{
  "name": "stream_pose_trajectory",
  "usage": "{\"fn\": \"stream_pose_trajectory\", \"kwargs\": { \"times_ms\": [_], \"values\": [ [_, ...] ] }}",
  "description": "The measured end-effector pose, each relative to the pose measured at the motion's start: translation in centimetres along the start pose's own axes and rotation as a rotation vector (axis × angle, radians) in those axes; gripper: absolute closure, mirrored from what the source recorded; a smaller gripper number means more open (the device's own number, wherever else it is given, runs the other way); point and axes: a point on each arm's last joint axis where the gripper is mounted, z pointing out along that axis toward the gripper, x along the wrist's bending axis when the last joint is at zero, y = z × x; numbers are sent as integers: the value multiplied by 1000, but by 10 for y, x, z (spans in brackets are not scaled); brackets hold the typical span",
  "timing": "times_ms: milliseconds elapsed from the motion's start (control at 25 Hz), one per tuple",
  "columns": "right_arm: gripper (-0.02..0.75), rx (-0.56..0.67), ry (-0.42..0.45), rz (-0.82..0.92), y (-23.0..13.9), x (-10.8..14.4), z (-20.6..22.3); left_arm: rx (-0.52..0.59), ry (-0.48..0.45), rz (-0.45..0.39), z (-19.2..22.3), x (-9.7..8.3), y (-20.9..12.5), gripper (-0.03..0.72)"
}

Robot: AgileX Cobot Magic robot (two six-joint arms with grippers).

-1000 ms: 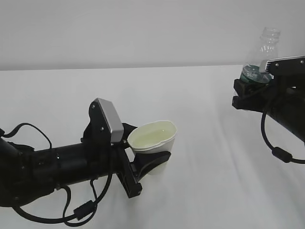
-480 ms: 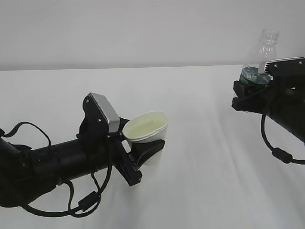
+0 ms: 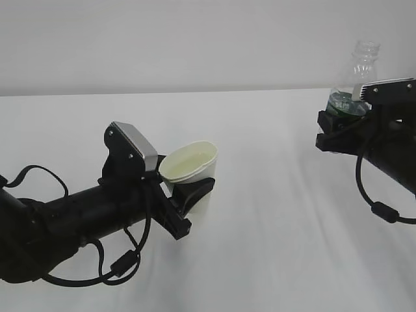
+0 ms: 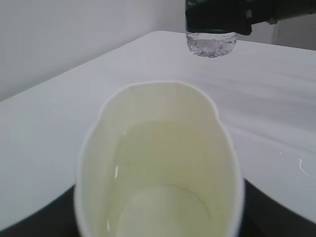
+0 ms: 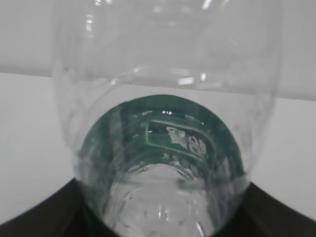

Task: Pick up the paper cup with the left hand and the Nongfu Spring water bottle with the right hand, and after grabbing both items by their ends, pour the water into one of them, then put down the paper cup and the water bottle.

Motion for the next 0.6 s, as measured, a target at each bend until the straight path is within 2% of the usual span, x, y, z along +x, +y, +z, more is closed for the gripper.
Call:
{"fn": "stream_pose_trajectory", "kwargs": {
  "times_ms": [600],
  "values": [
    [301, 6, 0, 0, -1, 0, 0, 0, 116, -22, -1, 11, 0, 276]
  ]
}}
